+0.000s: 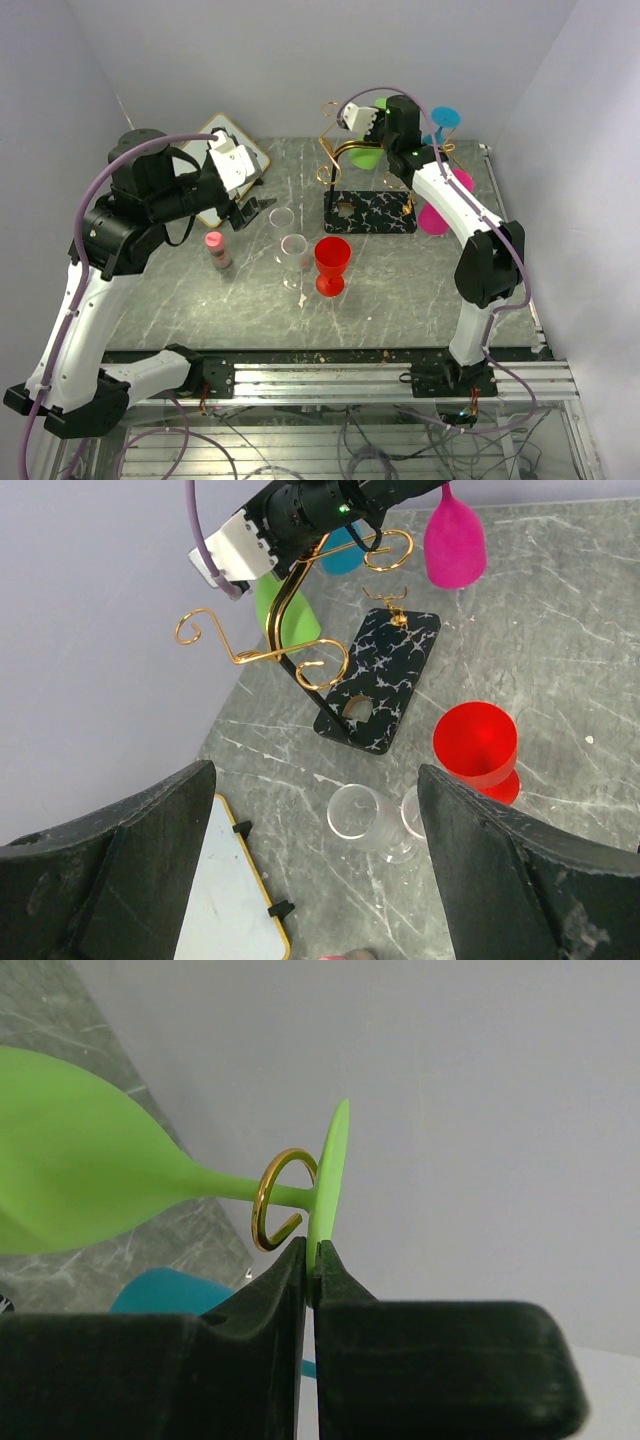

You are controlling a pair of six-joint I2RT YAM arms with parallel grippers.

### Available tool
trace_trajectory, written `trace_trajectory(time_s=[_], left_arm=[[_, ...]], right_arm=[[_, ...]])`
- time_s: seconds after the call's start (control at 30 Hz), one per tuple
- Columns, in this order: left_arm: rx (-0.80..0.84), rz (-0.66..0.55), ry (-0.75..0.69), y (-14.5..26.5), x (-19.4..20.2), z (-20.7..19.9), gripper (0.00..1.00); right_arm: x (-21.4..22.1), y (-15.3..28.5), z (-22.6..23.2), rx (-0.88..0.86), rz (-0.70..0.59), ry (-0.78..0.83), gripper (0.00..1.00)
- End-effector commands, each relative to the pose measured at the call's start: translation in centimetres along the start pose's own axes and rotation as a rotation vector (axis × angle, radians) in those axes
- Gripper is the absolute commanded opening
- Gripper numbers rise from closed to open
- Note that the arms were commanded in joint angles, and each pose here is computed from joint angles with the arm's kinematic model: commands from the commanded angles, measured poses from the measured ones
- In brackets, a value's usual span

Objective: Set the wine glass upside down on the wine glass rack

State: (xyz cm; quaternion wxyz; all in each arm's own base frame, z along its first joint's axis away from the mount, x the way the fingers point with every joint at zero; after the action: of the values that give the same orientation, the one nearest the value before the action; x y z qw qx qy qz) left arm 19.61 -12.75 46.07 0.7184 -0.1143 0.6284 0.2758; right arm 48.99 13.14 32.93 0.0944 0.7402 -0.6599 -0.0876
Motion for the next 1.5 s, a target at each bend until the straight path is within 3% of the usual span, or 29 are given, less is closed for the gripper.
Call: trace_trajectory(time_s=[0.0,0.8,1.47], left_arm=[[0.006,-0.004,-0.013,0.4,0.2,-0.1,0.93],[0.001,-0.006,-0.024,1.2,0.3,-0.5,0.93],[-0.004,-0.006,-0.031,1.5,0.5,-0.7,0.94]], right_arm=[[-0.3,1.1,-1.1,0.024,-0.018,-0.007,0.05],[-1.5,2.1,-0.9,0.023,-0.027,-0.003,0.24],[-3.7,3.0,-0.7,0.029,-0.070,-0.002,0.32]])
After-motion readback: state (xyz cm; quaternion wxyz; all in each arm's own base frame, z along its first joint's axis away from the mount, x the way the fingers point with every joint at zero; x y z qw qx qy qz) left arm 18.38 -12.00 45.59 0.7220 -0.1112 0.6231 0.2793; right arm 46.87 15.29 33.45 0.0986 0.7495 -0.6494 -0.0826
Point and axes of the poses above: each gripper's point midway between its finger pads, its own y axis back along the fingers, its own z axis along the line the jaws close on, x = y × z, the point moved 8 cm from there along y, back along the fingers, and after that the axes turned 15 degrees about y, right-handed, at the moved point
